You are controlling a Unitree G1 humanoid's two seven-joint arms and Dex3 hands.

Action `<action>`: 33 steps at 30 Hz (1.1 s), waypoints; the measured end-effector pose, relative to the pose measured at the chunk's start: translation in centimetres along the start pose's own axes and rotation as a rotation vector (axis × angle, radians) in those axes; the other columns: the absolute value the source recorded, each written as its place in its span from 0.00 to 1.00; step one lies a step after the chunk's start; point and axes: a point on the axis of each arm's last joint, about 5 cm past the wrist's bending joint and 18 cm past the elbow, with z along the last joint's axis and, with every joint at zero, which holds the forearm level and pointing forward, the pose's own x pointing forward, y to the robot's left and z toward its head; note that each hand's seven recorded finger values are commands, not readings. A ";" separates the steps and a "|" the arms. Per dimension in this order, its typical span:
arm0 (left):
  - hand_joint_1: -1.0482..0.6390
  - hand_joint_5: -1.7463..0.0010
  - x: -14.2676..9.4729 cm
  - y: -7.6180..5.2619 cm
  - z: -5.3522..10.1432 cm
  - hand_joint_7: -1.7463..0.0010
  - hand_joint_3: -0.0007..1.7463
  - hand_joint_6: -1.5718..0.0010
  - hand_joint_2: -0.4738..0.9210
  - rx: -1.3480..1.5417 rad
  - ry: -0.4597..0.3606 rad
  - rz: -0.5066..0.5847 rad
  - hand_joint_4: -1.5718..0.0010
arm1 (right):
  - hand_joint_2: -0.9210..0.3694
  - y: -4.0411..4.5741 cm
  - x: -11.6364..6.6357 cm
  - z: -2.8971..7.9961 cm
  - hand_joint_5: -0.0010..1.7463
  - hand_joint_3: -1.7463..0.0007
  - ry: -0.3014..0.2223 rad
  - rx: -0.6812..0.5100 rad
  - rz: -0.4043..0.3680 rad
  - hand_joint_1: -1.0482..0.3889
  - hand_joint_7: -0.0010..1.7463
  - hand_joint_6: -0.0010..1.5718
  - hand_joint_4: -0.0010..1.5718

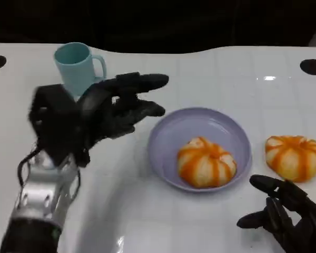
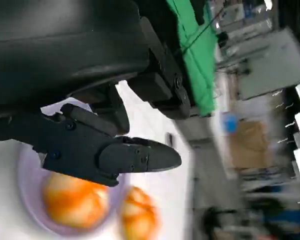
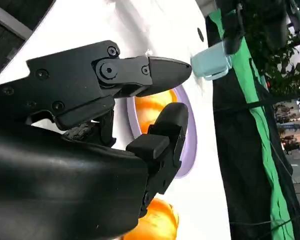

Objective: Grasp the bread from the table and place it into the plate.

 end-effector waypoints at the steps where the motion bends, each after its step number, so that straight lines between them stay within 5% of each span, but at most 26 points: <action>1: 0.29 0.28 -0.6 -0.2 -0.3 0.70 0.26 0.56 1.00 -0.067 0.011 0.011 0.58 | 0.00 -0.01 0.0 0.0 0.62 0.81 0.000 0.000 0.000 0.19 0.33 0.53 0.47; 5: 0.30 0.26 -2.4 -0.5 -0.5 0.60 0.27 0.61 1.00 -0.295 0.063 0.083 0.56 | 0.00 -0.04 0.0 0.0 0.62 0.81 -0.002 -0.002 0.000 0.19 0.33 0.54 0.47; 7: 0.31 0.08 -2.9 -0.5 -0.2 0.35 0.32 0.68 1.00 -0.340 0.076 0.105 0.65 | 0.00 0.01 0.1 0.1 0.62 0.81 -0.004 -0.001 0.003 0.19 0.33 0.54 0.47; 10: 0.31 0.01 -4.3 -0.8 -0.1 0.23 0.34 0.70 1.00 -0.439 0.089 0.124 0.68 | 0.00 -0.03 0.0 0.0 0.63 0.81 -0.002 0.000 0.001 0.20 0.33 0.54 0.48; 16: 0.32 0.00 -7.0 -1.6 -0.8 0.16 0.33 0.70 1.00 -0.609 0.153 0.152 0.63 | 0.00 0.02 -0.1 0.0 0.62 0.81 -0.001 0.000 0.002 0.20 0.33 0.54 0.48; 20: 0.32 0.00 -8.0 -2.0 -0.9 0.02 0.31 0.72 1.00 -0.630 0.156 0.156 0.57 | 0.00 0.09 0.0 0.1 0.63 0.81 -0.003 0.000 0.005 0.19 0.33 0.54 0.48; 33: 0.31 0.00 -11.3 -3.5 -2.4 0.00 0.28 0.72 1.00 -0.606 0.193 0.232 0.57 | 0.00 0.19 0.0 0.4 0.62 0.81 -0.005 -0.002 0.000 0.20 0.33 0.55 0.49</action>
